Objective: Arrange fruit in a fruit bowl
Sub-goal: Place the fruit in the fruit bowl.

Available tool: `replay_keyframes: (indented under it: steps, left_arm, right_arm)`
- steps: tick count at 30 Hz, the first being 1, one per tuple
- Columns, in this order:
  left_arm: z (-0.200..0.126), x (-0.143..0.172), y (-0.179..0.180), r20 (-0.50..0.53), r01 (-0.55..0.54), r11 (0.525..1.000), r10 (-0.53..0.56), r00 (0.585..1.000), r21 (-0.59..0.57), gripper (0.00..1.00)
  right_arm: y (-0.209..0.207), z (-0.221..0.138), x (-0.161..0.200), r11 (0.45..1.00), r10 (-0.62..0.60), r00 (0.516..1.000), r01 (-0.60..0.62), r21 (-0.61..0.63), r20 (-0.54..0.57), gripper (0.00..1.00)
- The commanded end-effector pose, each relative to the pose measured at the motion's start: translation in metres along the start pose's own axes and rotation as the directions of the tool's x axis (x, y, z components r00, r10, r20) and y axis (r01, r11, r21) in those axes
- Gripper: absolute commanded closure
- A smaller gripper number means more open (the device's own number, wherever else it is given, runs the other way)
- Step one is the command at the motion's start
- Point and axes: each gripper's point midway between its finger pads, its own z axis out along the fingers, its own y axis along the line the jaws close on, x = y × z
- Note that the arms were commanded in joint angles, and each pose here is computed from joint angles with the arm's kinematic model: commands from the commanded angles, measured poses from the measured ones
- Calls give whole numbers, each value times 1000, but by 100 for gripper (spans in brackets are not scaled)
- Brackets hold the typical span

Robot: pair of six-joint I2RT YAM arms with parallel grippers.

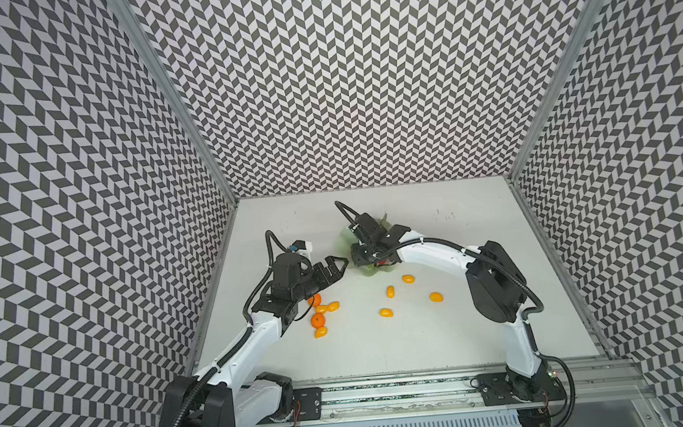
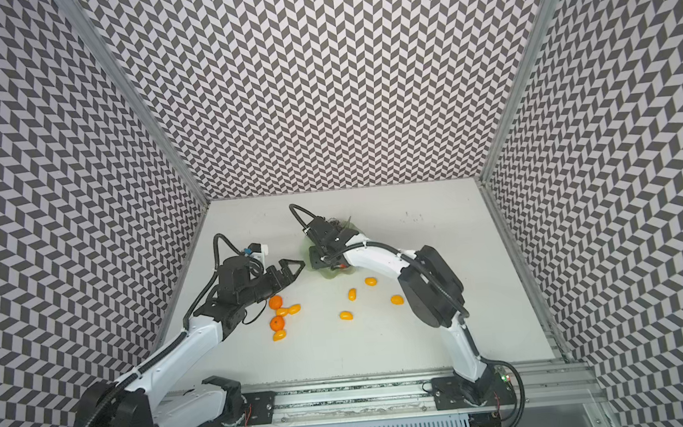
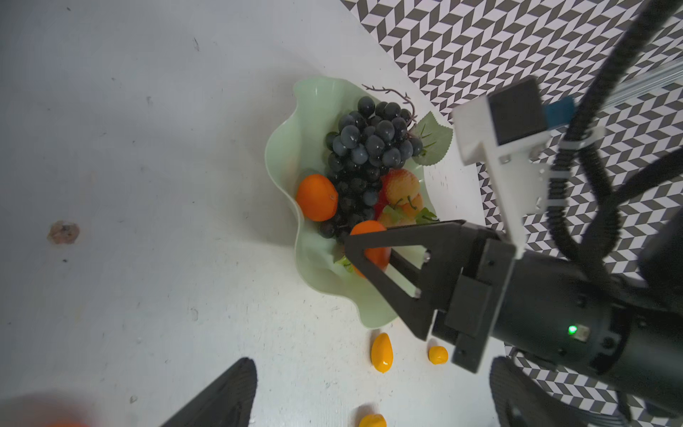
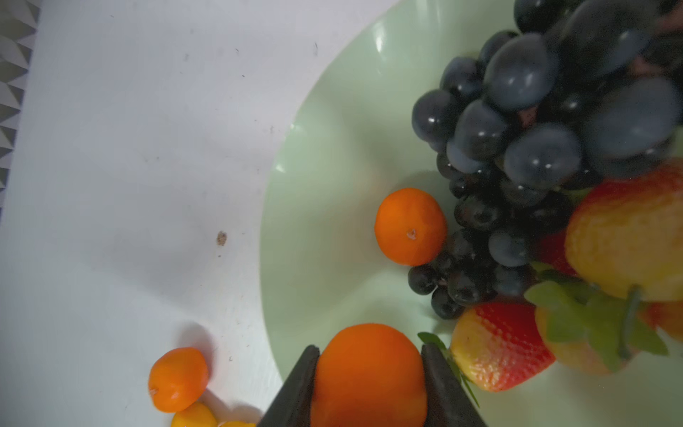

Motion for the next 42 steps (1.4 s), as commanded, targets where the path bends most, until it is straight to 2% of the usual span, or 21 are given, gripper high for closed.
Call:
replay_keyframes:
  steps: [1, 12, 24, 29, 37, 42]
  left_arm:
    - [4, -17, -21, 35, -57, 996, 55, 998, 61, 0]
    - [15, -20, -15, 18, -67, 997, 66, 998, 42, 0]
    - [13, -17, -12, 12, -69, 997, 68, 998, 27, 0]
    - [9, -16, -11, 13, -72, 997, 72, 997, 20, 0]
    - [-4, -17, -14, 26, -72, 997, 72, 997, -3, 0]
    - [-20, -19, -7, 44, -47, 995, 51, 998, -92, 0]
  right_arm:
    - [3, 6, -16, 1000, 3, 1000, -2, -21, 24, 65]
    - [-6, 31, -15, 1000, 7, 1000, -7, -16, -13, 64]
    - [-2, 28, -21, 999, 0, 1000, 0, -33, -7, 56]
    - [0, 17, -26, 999, 1, 1000, 0, -37, 7, 48]
    - [7, -13, -40, 998, -7, 999, 10, -61, 49, 44]
    - [17, -47, -48, 994, -19, 994, 31, -104, 112, 43]
